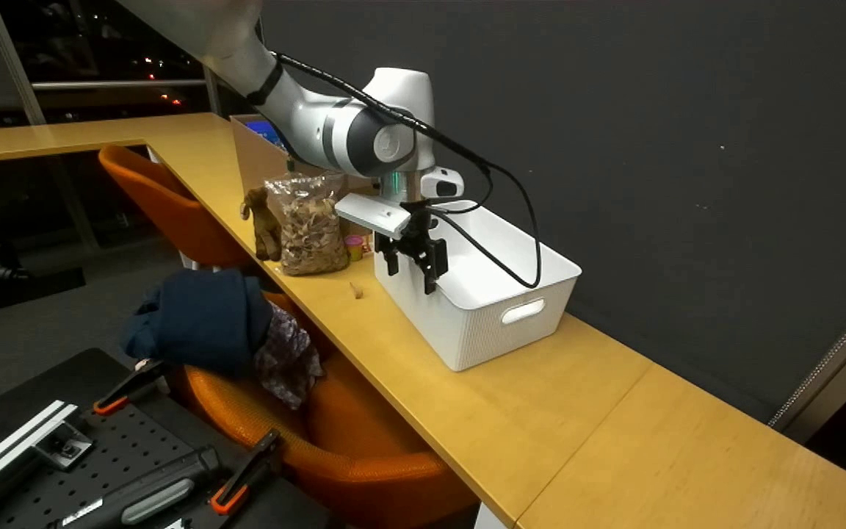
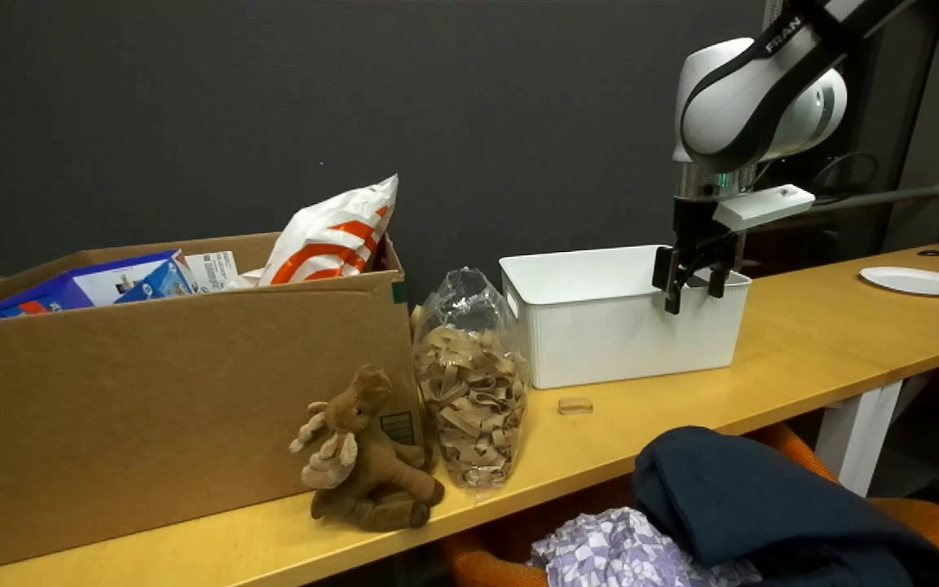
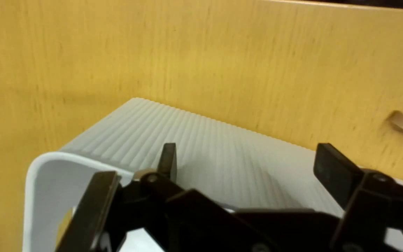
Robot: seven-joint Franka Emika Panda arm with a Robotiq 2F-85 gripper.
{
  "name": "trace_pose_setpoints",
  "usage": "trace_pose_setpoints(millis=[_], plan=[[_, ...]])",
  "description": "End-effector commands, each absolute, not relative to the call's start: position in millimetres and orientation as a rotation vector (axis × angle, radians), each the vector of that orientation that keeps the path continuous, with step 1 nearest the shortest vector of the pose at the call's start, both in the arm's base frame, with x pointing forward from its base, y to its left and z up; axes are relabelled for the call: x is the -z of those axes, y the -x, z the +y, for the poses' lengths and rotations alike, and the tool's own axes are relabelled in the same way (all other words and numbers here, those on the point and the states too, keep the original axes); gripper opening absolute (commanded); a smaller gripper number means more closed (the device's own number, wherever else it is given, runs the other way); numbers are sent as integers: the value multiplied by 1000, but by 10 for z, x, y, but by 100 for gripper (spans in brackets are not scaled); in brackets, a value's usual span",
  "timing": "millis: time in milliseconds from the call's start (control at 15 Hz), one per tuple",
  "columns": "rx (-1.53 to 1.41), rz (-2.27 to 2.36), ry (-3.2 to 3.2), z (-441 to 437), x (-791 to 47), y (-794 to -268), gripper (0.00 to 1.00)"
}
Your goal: Move the white storage container backwards then remove some rubber bands from the plastic and put them on the right side of the counter.
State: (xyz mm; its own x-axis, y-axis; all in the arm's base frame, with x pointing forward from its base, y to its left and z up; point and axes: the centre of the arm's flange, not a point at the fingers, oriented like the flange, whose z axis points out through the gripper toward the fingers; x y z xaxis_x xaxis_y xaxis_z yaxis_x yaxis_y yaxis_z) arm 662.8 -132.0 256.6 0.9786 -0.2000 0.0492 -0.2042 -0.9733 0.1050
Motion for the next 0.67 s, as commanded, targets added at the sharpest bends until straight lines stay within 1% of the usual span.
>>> trace_pose_setpoints(millis=[0, 333, 600], plan=[[-59, -323, -2991, -1247, -2796, -6618, 100], [-25, -215, -3134, -459, -3501, -6479, 100], [-127, -75, -3156, 257, -4345, -6559, 100]])
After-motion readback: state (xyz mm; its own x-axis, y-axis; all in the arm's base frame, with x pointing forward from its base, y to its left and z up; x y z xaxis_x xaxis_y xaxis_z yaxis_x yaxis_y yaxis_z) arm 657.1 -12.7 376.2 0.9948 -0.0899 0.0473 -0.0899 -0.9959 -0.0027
